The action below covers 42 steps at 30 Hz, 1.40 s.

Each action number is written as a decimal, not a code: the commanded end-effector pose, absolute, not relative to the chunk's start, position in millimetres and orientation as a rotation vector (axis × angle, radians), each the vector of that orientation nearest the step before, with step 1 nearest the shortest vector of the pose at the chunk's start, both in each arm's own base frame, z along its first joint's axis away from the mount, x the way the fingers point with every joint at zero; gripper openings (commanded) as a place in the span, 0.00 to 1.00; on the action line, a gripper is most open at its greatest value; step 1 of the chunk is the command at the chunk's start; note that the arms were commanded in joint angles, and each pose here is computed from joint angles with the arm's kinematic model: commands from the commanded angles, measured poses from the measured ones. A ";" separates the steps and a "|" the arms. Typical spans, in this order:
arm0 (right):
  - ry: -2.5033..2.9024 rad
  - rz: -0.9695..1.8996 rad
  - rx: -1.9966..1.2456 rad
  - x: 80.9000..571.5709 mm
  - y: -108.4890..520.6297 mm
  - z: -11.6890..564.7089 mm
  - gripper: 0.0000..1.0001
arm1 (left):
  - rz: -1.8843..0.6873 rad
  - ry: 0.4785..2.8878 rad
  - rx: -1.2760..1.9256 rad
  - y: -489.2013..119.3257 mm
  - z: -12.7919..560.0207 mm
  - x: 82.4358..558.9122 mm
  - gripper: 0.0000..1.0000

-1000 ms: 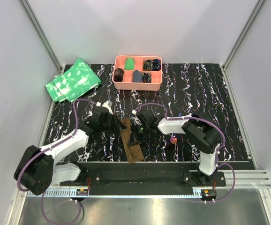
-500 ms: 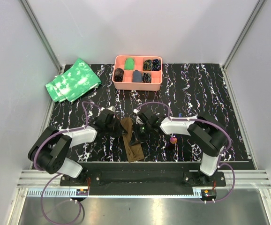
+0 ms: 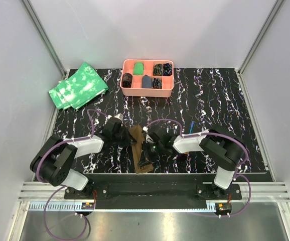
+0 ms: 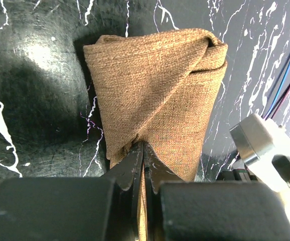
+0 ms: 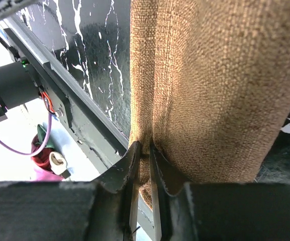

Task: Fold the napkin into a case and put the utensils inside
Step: Smooth out the smaller rectangle-folded napkin at the center of the board, then pick up the smaller rectangle-folded napkin from the center of the board.

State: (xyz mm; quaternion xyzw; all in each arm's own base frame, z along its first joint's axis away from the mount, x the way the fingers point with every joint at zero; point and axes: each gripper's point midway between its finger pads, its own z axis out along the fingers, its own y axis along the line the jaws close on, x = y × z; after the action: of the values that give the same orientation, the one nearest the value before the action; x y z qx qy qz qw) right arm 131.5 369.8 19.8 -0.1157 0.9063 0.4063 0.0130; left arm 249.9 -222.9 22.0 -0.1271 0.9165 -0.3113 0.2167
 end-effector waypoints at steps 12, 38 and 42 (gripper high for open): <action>2.706 0.915 -0.504 155.1 338.2 73.2 0.43 | -0.732 2.556 -0.360 -201.8 16.3 248.8 0.04; 2.626 0.686 -0.739 195.6 371.1 77.9 0.78 | -0.713 2.314 -0.398 -157.3 128.1 262.5 0.09; 2.663 0.595 -0.768 197.2 378.6 68.4 0.79 | -0.587 2.253 -0.462 -119.7 148.6 253.5 0.11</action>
State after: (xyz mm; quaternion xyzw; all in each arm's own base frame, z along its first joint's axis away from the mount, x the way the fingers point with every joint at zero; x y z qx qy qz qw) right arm 191.8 370.2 67.7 -0.2434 0.9280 0.2430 0.1435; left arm 255.9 -156.1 122.1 -0.1626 0.8869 -0.2835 0.3264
